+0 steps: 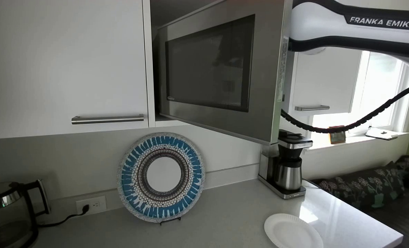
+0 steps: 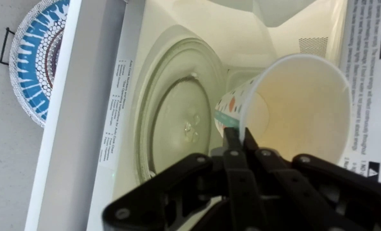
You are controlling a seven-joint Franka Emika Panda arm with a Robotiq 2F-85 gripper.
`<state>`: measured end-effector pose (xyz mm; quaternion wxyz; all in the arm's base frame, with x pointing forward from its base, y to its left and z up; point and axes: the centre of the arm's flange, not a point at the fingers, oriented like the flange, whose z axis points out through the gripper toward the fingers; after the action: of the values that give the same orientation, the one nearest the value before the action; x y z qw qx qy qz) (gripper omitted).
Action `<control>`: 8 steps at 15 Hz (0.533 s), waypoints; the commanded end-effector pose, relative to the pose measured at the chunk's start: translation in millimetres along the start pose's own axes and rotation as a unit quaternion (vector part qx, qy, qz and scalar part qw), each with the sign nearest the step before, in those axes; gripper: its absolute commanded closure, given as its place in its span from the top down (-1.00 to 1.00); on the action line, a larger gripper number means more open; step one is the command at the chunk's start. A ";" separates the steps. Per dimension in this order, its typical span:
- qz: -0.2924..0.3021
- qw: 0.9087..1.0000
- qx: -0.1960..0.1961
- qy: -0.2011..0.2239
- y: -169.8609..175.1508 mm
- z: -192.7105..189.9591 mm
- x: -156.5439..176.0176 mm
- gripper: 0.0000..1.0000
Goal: Put the cup in the microwave upright
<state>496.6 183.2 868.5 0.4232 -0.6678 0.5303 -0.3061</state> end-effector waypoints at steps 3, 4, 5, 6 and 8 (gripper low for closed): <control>0.110 0.993 -0.019 -0.025 -4.0 5.5 9.1 -0.98; 0.125 0.992 -0.021 -0.029 -4.4 4.5 8.4 -0.98; 0.141 0.989 -0.022 -0.035 -4.5 2.8 7.5 -0.98; 0.153 0.987 -0.024 -0.043 -5.3 0.0 5.6 -0.98; 0.145 0.988 -0.030 -0.039 -3.7 -5.3 4.1 -0.98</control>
<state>501.0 179.0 865.6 0.4629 -0.6134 0.6022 -0.2163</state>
